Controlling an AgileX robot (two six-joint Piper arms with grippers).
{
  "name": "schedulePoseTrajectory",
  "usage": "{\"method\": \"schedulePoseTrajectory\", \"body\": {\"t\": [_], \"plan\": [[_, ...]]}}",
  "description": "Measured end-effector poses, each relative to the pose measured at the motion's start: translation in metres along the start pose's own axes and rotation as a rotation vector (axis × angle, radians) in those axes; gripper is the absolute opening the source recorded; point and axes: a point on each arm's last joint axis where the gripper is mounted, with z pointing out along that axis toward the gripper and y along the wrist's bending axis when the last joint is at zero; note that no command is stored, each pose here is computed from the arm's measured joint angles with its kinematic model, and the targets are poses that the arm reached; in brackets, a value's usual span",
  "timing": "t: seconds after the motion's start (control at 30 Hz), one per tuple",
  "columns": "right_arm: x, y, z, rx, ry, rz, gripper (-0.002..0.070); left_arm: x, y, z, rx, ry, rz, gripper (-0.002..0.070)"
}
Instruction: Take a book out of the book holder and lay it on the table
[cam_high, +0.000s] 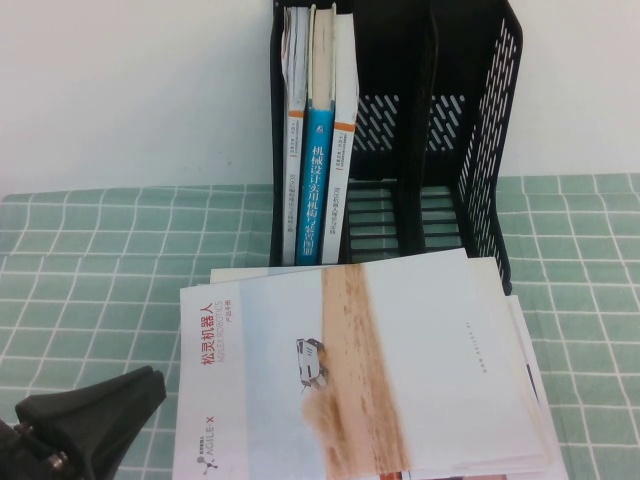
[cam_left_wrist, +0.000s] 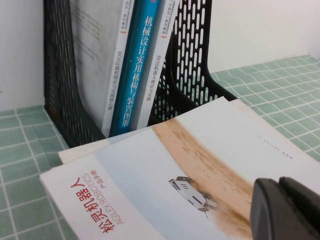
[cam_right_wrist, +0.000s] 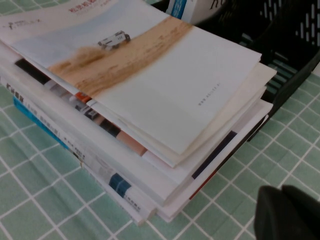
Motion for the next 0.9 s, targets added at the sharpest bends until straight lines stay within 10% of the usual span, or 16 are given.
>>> {"method": "schedulePoseTrajectory", "body": {"t": [0.9], "plan": [[0.0, 0.0, 0.0, -0.001, 0.0, 0.001, -0.0002, 0.015, 0.022, -0.063, 0.006, -0.19, 0.008, -0.0003]]}}
